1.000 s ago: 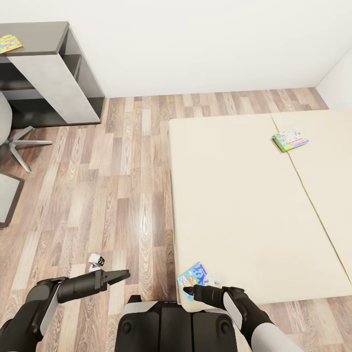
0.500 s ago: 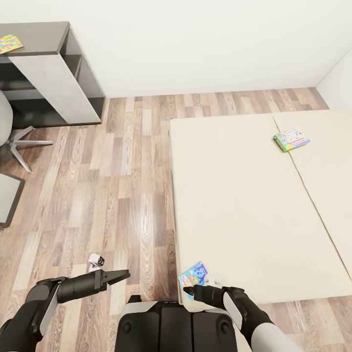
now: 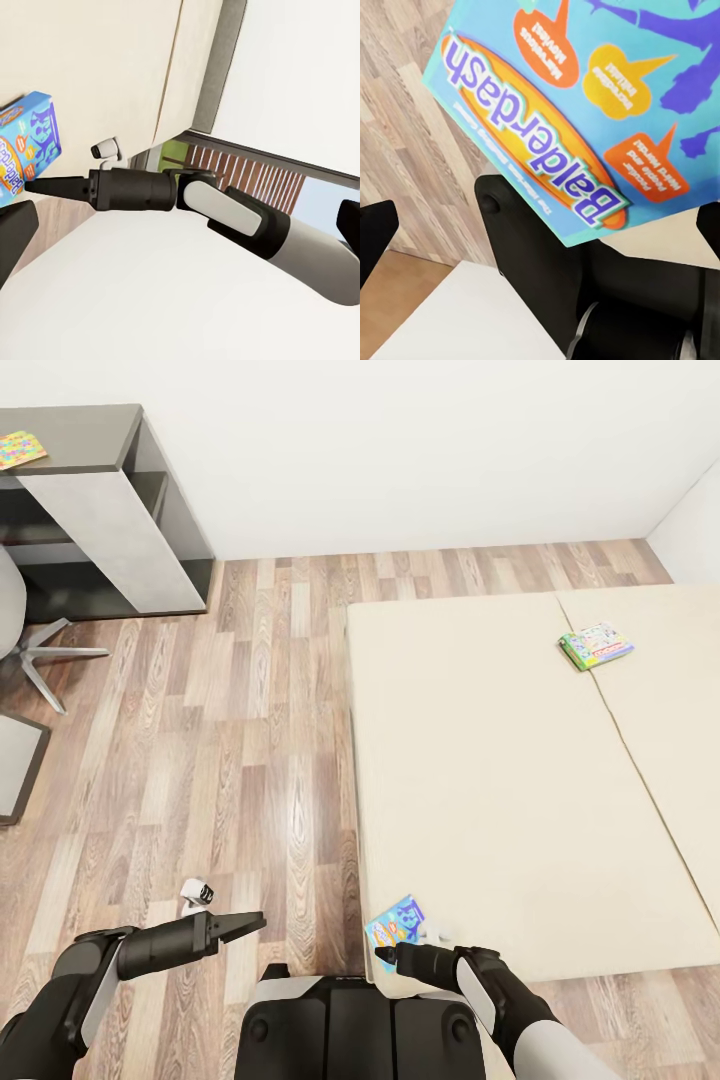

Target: Put all the toys in the child's room - the three board games (two on the bed and one on the table), the two jigsaw puzzles on the table, and the tennis ball on the table - inside the toy box on the table in the child's room.

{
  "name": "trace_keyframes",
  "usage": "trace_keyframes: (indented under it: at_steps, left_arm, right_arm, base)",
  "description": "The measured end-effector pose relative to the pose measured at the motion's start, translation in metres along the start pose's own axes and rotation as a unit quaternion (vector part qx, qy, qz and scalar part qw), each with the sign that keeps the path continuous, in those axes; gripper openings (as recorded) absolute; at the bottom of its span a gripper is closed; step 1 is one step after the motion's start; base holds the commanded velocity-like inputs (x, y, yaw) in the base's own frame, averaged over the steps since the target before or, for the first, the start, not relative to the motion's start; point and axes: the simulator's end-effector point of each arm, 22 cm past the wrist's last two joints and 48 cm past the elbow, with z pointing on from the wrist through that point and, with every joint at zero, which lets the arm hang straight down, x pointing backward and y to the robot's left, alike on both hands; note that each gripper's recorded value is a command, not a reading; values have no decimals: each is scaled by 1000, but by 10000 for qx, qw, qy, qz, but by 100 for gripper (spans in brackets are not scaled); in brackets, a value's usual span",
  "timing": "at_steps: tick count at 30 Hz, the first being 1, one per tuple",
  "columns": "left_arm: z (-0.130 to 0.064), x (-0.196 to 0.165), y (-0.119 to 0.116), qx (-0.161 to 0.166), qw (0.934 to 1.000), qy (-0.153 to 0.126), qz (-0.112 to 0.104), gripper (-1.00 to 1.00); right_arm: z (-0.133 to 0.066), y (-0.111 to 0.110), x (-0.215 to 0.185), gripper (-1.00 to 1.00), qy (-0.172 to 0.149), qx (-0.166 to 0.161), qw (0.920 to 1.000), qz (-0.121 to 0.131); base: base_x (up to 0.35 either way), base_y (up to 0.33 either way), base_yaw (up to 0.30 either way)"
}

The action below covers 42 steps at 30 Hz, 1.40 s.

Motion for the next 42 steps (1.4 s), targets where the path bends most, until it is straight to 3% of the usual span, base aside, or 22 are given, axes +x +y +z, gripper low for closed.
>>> trace_keyframes:
  at_steps: [42]
  left_arm:
    - [0, 0, 0, 3, 10000, -3, -1, 100]
  right_arm:
    - [0, 0, 0, 100, 1, -5, 10000, 8]
  base:
    - [-7, 14, 0]
